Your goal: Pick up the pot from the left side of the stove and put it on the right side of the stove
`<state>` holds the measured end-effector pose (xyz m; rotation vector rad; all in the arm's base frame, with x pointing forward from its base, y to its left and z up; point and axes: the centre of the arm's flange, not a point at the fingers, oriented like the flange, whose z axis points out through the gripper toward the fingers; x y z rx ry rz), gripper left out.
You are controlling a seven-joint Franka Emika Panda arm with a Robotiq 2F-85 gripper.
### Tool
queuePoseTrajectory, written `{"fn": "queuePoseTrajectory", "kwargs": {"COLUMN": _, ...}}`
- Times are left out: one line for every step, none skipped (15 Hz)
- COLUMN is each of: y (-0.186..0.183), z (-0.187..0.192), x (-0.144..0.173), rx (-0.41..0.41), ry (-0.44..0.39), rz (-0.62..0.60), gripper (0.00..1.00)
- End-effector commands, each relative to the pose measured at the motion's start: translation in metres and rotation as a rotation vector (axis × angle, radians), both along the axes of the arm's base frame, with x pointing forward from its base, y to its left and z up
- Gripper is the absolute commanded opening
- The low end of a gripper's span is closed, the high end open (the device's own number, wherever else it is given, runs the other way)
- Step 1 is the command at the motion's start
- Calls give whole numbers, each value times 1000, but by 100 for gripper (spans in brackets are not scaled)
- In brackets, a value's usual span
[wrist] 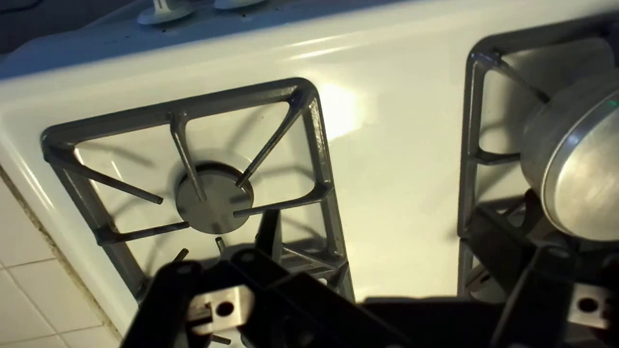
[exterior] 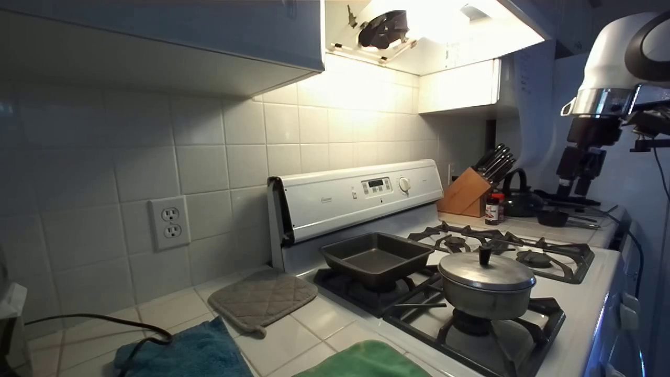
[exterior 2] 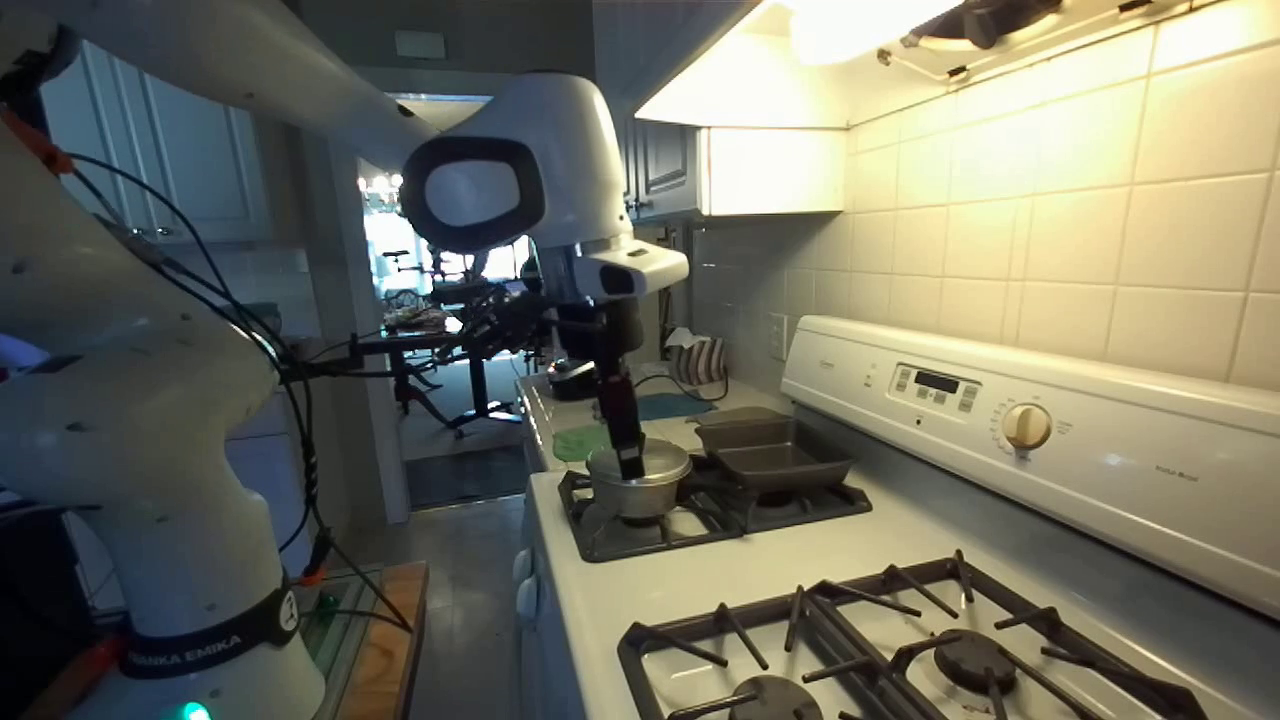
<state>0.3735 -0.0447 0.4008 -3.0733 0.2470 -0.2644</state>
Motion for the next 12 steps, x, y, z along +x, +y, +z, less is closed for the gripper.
{"fn": "queuePoseTrajectory", "kwargs": {"y": 12, "z": -18, "x": 43, "rx": 51, "ry": -8, "rz": -145, "gripper": 100}}
{"fn": "queuePoseTrajectory", "kwargs": {"y": 15, "z": -23, "x": 51, "rx": 60, "ry": -8, "rz": -157, "gripper": 100}}
{"fn": "queuePoseTrajectory", "kwargs": {"y": 18, "z": -26, "x": 59, "rx": 59, "ry": -3, "rz": -171, "gripper": 100}}
{"fn": "queuePoseTrajectory", "kwargs": {"y": 22, "z": -29, "x": 67, "rx": 62, "ry": 5, "rz": -172, "gripper": 100}}
{"fn": "queuePoseTrajectory", "kwargs": {"y": 25, "z": -35, "x": 74, "rx": 59, "ry": 16, "rz": -175, "gripper": 100}}
{"fn": "queuePoseTrajectory", "kwargs": {"y": 29, "z": -40, "x": 83, "rx": 63, "ry": 28, "rz": -167, "gripper": 100}}
{"fn": "queuePoseTrajectory", "kwargs": {"y": 33, "z": -45, "x": 91, "rx": 61, "ry": 40, "rz": -161, "gripper": 100}}
{"fn": "queuePoseTrajectory", "kwargs": {"y": 38, "z": -50, "x": 100, "rx": 64, "ry": 52, "rz": -152, "gripper": 100}}
{"fn": "queuePoseTrajectory", "kwargs": {"y": 43, "z": -56, "x": 108, "rx": 67, "ry": 57, "rz": -152, "gripper": 100}}
{"fn": "queuePoseTrajectory", "kwargs": {"y": 48, "z": -60, "x": 117, "rx": 78, "ry": 71, "rz": -152, "gripper": 100}}
{"fn": "queuePoseTrajectory", "kwargs": {"y": 53, "z": -64, "x": 123, "rx": 92, "ry": 83, "rz": -159, "gripper": 100}}
{"fn": "queuePoseTrajectory", "kwargs": {"y": 57, "z": -69, "x": 130, "rx": 102, "ry": 88, "rz": -168, "gripper": 100}}
